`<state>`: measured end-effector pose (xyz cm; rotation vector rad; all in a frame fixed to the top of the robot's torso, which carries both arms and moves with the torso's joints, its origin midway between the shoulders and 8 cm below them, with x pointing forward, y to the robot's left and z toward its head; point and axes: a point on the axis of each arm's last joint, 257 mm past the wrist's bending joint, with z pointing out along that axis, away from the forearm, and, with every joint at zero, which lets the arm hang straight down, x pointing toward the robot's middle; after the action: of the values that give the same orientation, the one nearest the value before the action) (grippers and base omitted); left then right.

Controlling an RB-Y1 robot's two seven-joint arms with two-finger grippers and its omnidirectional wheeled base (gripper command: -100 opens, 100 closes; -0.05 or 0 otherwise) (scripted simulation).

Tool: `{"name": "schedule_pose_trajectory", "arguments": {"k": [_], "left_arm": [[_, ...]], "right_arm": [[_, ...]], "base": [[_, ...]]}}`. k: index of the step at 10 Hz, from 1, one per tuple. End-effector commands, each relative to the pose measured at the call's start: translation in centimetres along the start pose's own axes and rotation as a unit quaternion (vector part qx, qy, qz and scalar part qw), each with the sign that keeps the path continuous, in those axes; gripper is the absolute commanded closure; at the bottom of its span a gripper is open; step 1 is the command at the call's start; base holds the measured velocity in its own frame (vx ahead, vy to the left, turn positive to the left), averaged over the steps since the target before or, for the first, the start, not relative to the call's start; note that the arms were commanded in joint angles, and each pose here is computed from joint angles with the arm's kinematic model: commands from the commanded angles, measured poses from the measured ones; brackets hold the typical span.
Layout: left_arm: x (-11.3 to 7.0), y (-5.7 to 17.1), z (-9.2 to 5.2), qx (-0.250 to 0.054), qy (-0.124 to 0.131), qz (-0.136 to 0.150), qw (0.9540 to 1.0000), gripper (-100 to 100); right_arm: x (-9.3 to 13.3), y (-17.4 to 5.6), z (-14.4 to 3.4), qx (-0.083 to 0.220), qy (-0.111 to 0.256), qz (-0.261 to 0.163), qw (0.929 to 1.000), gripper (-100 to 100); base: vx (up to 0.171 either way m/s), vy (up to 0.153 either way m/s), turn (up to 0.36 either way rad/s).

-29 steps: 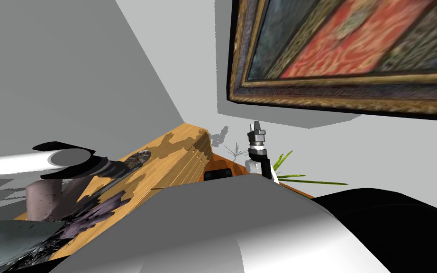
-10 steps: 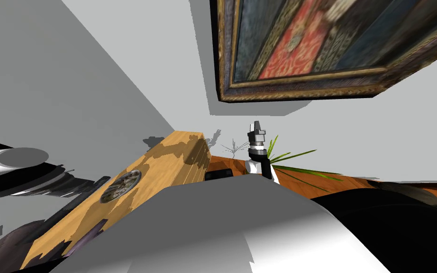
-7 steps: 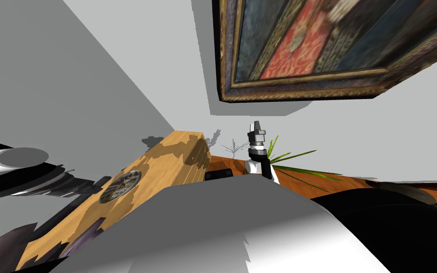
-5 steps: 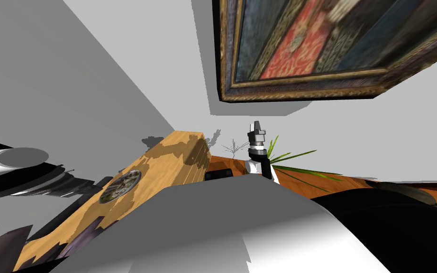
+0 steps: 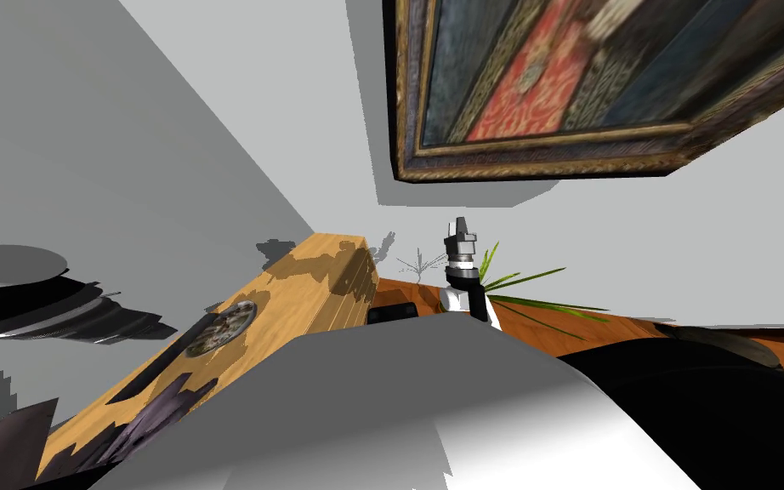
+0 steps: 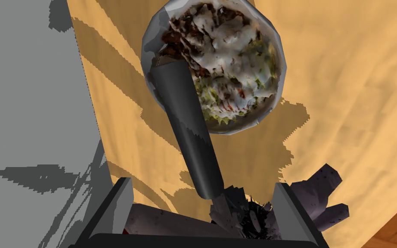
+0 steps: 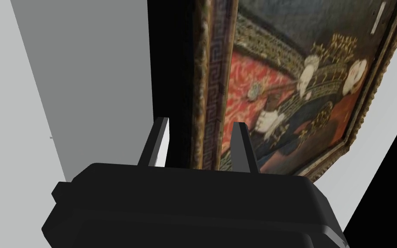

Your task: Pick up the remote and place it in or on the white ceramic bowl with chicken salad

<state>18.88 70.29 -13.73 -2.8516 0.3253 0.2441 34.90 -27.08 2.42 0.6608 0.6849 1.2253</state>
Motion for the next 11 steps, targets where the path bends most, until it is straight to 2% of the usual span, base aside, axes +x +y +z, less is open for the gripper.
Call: {"name": "schedule_pose_trajectory", "arguments": {"k": [1, 2, 4, 5, 6, 7, 11], "left_arm": [[0.4, 0.0, -1.6, 0.003, 0.000, 0.000, 1.0000, -100], [0.9, 0.1, -3.4, 0.007, 0.001, 0.001, 1.0000, -100], [0.9, 0.1, -3.4, 0.007, 0.001, 0.001, 1.0000, -100], [1.3, 0.2, -5.3, 0.011, 0.000, 0.002, 0.9999, -100], [1.0, -0.1, -4.4, 0.010, 0.001, 0.002, 0.9999, -100], [1.0, 0.0, -4.6, 0.010, 0.000, 0.002, 1.0000, 0], [1.0, 0.0, -4.6, 0.010, 0.000, 0.002, 1.0000, 0]], "right_arm": [[0.0, 0.0, 0.0, 0.000, 0.000, 0.000, 1.0000, 0], [0.0, 0.0, 0.0, 0.000, 0.000, 0.000, 1.0000, 0], [0.0, 0.0, 0.0, 0.000, 0.000, 0.000, 1.0000, 0], [0.0, 0.0, 0.0, 0.000, 0.000, 0.000, 1.0000, 0], [0.0, 0.0, 0.0, 0.000, 0.000, 0.000, 1.0000, 0], [0.0, 0.0, 0.0, 0.000, 0.000, 0.000, 1.0000, 0], [0.0, 0.0, 0.0, 0.000, 0.000, 0.000, 1.0000, 0]], "base": [[-0.036, -0.001, 0.012], [-0.050, -0.001, 0.020], [-0.032, 0.001, 0.001], [-0.026, -0.002, 0.017], [-0.014, -0.001, 0.001], [0.000, 0.000, 0.000], [0.000, 0.000, 0.000]]}}
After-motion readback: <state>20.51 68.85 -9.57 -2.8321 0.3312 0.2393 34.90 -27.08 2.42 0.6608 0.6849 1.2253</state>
